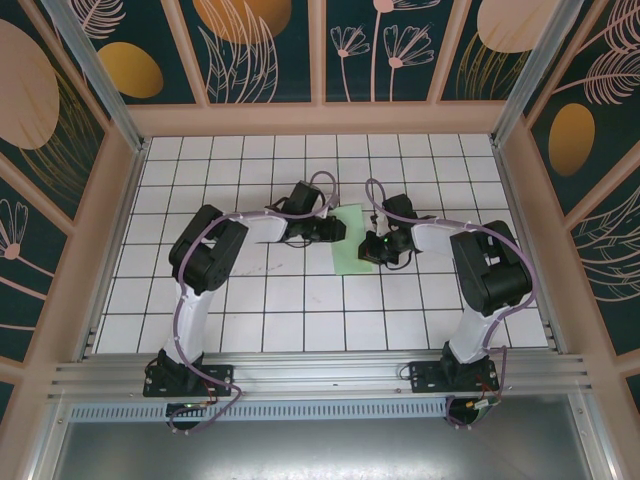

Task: Fold a paper plane with a square sheet of paper (fold left side to right side)
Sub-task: First fold the square sheet of paper in half at the center of the table.

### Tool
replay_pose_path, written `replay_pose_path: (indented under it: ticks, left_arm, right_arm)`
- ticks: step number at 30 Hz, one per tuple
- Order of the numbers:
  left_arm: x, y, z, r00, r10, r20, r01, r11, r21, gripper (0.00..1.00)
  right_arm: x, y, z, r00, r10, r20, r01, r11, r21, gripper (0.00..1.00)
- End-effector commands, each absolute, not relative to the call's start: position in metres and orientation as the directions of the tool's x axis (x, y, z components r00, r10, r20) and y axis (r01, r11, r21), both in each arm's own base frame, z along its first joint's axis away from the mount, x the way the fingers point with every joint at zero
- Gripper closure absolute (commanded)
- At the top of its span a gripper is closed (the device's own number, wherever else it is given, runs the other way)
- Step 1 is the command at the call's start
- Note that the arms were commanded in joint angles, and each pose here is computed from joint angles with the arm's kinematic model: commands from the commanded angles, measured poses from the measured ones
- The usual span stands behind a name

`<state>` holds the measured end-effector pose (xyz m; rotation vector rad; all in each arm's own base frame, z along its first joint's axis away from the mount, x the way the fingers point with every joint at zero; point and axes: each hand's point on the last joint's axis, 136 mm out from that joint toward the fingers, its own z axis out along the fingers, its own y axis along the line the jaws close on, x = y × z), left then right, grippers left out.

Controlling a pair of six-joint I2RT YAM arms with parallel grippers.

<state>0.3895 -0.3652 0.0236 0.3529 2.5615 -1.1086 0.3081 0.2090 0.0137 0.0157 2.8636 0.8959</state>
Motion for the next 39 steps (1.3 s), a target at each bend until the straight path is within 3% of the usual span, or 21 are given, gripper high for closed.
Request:
replay_pose_path:
  ticks: [1,14,20,29,34,39]
  left_arm:
    - [0.426,-0.338,0.011,-0.912,0.019,-0.409,0.288,0.741,-0.607,0.79]
    - [0.476,-0.32,0.015,-0.895,-0.013,-0.446,0.273,0.775,-0.57,0.79]
    - [0.483,-0.319,0.044,-0.866,-0.004,-0.5,0.312,0.777,-0.546,0.78]
    - [0.433,-0.335,0.09,-0.856,-0.019,-0.516,0.373,0.668,-0.644,0.78]
    - [0.395,-0.366,0.075,-0.89,0.021,-0.455,0.377,0.597,-0.709,0.77]
    - [0.396,-0.365,0.044,-0.908,0.018,-0.419,0.329,0.653,-0.683,0.78]
  right_arm:
    - [0.276,0.18,-0.025,-0.999,0.047,-0.002,0.042,0.904,0.426,0.93]
    - [0.276,0.181,-0.027,-0.999,0.042,0.002,0.039,0.903,0.427,0.93]
    - [0.277,0.182,-0.026,-0.999,0.046,0.0,0.042,0.9,0.434,0.93]
    - [0.278,0.189,-0.02,-0.997,0.075,-0.01,0.061,0.876,0.478,0.92]
    - [0.279,0.19,-0.022,-0.997,0.076,-0.006,0.064,0.876,0.478,0.92]
    - [0.279,0.188,-0.023,-0.997,0.073,-0.004,0.063,0.883,0.466,0.92]
